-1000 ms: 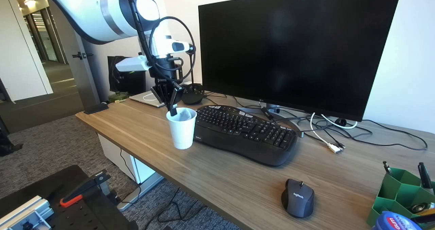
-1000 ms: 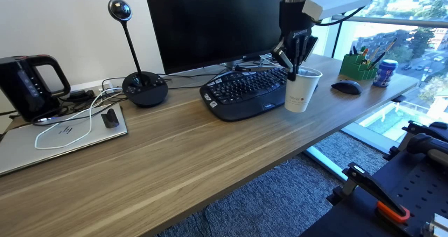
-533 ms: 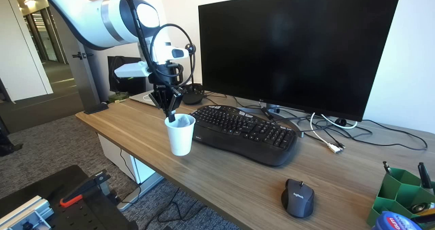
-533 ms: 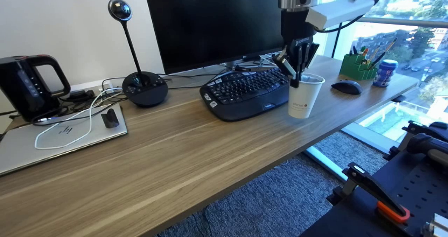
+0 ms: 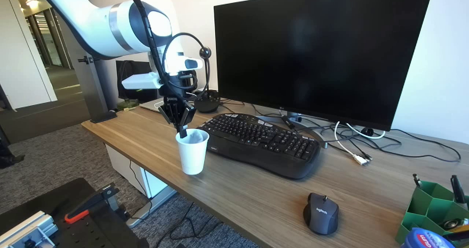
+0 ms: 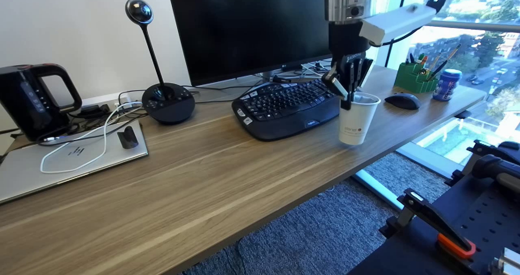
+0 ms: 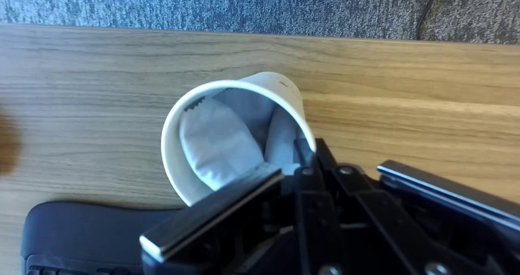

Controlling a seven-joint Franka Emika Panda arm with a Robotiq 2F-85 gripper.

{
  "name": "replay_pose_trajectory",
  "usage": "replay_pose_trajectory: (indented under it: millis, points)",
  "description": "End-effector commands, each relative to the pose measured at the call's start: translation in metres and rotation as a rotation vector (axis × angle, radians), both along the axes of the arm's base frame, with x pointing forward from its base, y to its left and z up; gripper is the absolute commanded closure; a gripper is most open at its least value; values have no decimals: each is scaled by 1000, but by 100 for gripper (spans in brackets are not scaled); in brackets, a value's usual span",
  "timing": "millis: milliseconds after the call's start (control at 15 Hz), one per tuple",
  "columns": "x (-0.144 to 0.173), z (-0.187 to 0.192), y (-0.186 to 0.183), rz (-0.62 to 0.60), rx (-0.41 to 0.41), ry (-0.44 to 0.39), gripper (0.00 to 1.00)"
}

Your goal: Pick the cup and slightly move it to the left on the desk

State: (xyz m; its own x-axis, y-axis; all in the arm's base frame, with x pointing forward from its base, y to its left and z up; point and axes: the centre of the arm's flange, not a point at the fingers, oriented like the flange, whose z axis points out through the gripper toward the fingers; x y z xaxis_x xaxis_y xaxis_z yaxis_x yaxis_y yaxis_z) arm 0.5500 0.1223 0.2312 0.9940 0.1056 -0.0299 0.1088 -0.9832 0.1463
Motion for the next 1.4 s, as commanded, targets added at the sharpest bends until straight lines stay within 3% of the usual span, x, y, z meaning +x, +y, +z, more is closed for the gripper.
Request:
replay_pose_trajectory:
  millis: [0, 133, 200, 400, 933, 1333]
  points:
    - [0, -2, 1, 28, -4, -11, 99]
    - [-1, -3, 1, 31, -8, -12, 94]
    - [-1, -3, 1, 32, -8, -10, 75]
    - [-1, -3, 1, 29, -8, -10, 59]
    - [-4, 11, -8, 7, -7, -5, 1]
    - [-7, 50, -57, -126, -1, -23, 0]
